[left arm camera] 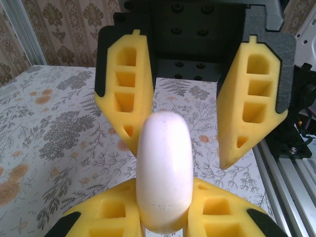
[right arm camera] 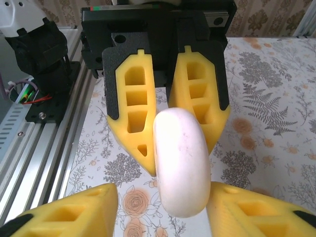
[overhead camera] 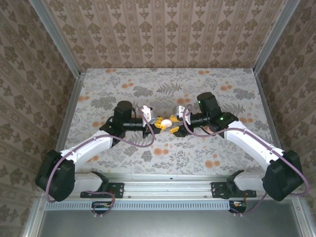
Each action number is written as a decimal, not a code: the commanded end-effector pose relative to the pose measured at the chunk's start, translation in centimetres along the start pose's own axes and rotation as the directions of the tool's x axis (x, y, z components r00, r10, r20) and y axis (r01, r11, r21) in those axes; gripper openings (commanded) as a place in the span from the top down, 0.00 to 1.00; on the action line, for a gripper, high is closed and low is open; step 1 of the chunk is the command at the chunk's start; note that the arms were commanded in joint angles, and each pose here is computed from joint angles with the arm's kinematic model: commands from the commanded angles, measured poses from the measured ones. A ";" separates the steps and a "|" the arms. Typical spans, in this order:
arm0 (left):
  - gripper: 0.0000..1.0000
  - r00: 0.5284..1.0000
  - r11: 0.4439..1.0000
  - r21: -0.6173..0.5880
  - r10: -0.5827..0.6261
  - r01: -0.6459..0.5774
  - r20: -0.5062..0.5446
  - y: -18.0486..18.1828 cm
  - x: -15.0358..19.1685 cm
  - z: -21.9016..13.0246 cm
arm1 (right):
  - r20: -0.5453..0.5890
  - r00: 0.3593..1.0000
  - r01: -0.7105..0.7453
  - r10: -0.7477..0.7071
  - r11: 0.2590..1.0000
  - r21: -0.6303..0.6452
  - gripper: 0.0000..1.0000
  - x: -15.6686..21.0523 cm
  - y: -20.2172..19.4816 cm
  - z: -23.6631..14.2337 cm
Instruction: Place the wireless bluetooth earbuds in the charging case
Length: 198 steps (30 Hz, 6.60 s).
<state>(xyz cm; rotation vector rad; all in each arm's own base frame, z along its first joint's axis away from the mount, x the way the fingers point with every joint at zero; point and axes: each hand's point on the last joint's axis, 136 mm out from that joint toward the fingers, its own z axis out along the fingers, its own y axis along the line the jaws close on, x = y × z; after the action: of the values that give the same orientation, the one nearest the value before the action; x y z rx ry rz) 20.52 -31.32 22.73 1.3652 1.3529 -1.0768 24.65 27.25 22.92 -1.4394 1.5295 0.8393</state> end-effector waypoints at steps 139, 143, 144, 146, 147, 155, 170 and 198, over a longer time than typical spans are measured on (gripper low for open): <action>0.00 0.814 0.216 -0.923 -0.562 0.317 0.148 15.8 6.3 -21.4 | 0.111 0.474 -0.661 0.873 0.270 0.700 0.38 15.7 -14.0 -11.3; 0.00 0.809 0.070 -0.971 -0.569 0.229 0.150 14.7 8.0 -25.2 | 0.261 0.597 -0.622 0.758 0.232 0.748 0.19 14.7 -14.8 -13.4; 0.00 0.801 0.018 -0.978 -0.577 0.208 0.160 14.2 9.0 -26.4 | 0.283 0.612 -0.611 0.738 0.215 0.762 0.00 15.1 -14.7 -13.9; 0.00 0.794 -0.060 -0.981 -0.580 0.183 0.184 13.1 10.6 -28.1 | 0.316 0.643 -0.588 0.698 0.185 0.788 0.00 15.6 -14.5 -14.7; 0.00 0.796 -0.084 -0.982 -0.576 0.166 0.184 12.6 11.5 -28.8 | 0.331 0.662 -0.575 0.672 0.172 0.800 0.00 15.9 -14.3 -15.1; 0.00 0.814 -0.188 -0.975 -0.542 0.121 0.206 9.5 17.6 -30.2 | 0.344 0.788 -0.436 0.510 0.067 0.898 0.00 19.7 -12.8 -17.8; 0.00 0.945 -0.171 -0.980 -0.293 0.102 0.149 12.2 16.7 -30.2 | 0.285 0.875 -0.376 0.391 0.181 0.909 0.00 19.9 -15.5 -16.0; 0.00 0.922 -0.110 -0.990 -0.367 0.091 0.126 18.9 20.1 -29.2 | 0.371 0.828 -0.462 0.420 0.137 0.876 0.00 23.6 -17.2 -16.7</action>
<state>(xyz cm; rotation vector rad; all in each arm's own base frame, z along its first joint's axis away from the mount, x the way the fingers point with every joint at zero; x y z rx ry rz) 38.97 1.91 8.59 -0.0352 1.9438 0.2206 39.46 0.14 8.88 -0.0049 1.9511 0.0339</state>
